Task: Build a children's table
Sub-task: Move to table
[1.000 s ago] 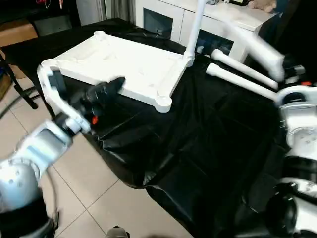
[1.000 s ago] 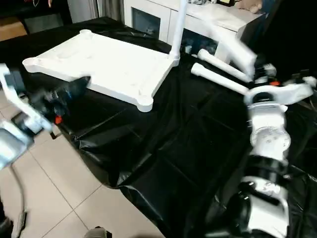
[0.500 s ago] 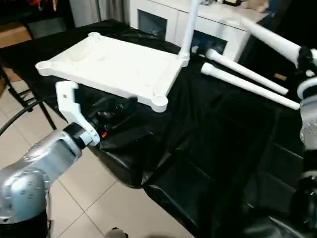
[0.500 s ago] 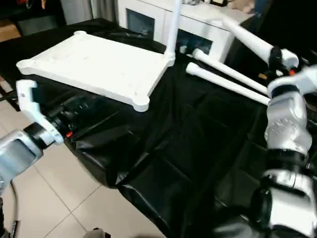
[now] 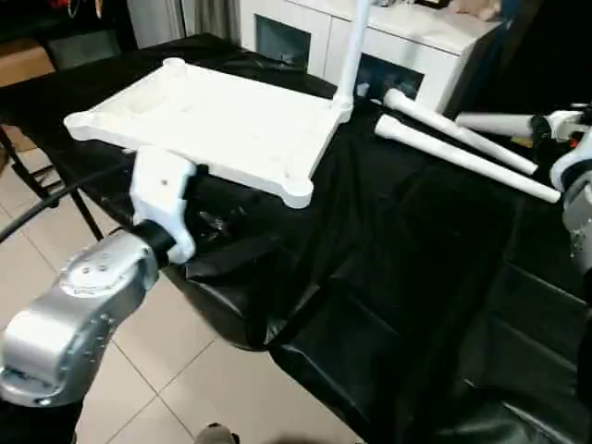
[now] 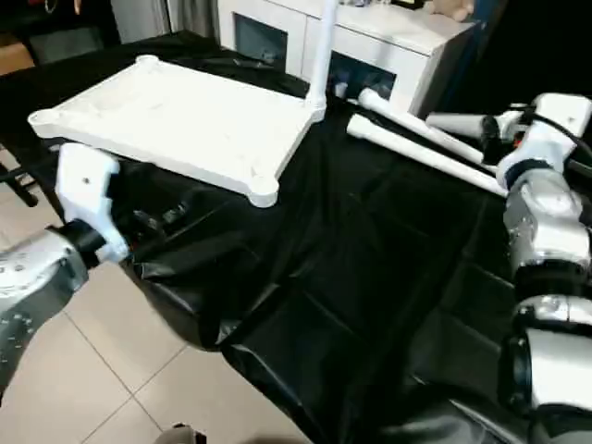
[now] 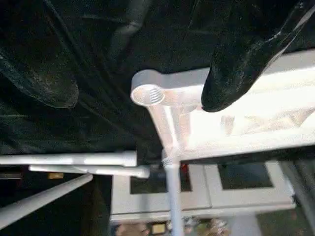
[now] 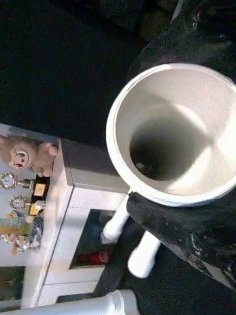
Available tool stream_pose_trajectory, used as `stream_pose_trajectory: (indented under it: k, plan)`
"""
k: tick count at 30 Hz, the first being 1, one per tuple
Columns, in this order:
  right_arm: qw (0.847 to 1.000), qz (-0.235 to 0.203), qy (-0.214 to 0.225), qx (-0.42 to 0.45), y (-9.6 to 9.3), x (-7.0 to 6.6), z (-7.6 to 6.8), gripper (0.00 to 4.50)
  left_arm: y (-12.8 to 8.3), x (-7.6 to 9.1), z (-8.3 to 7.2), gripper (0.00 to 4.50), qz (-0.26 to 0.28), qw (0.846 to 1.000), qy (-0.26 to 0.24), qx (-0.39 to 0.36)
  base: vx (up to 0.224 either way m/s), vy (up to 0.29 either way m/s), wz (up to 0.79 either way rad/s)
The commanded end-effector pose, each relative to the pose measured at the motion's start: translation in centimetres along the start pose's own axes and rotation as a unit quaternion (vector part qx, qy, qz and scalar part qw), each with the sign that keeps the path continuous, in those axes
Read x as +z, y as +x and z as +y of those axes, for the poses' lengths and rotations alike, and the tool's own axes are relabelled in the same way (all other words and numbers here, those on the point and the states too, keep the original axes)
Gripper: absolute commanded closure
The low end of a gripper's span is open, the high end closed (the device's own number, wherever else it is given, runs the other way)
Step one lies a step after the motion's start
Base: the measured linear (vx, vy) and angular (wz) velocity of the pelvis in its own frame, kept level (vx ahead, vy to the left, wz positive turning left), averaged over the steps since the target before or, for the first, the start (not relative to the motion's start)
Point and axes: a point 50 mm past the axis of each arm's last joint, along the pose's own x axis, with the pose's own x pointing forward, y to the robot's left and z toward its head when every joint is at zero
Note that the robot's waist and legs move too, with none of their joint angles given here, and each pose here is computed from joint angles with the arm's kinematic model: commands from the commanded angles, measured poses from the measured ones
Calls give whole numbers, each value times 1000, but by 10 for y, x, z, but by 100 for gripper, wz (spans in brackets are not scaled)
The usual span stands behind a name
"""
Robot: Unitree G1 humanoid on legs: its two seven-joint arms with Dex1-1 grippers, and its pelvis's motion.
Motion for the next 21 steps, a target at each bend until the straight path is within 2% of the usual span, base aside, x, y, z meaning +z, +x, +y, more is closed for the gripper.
stream_pose_trajectory:
  k: [1,4,14,21]
  plan:
    - [999,-2,-31,8,1,6,-5,169,3,0,-3,0,-2,1000,16,-10,0,0,0]
    - [998,6,-56,30,2,7,-4,170,3,-1,-3,0,1,1000,22,-16,0,0,0]
    - [994,18,-75,77,4,24,-10,170,3,-1,0,0,-3,999,24,-23,0,0,0]
    - [991,12,-69,112,0,51,-24,170,2,-1,0,0,-3,999,27,-29,0,0,0]
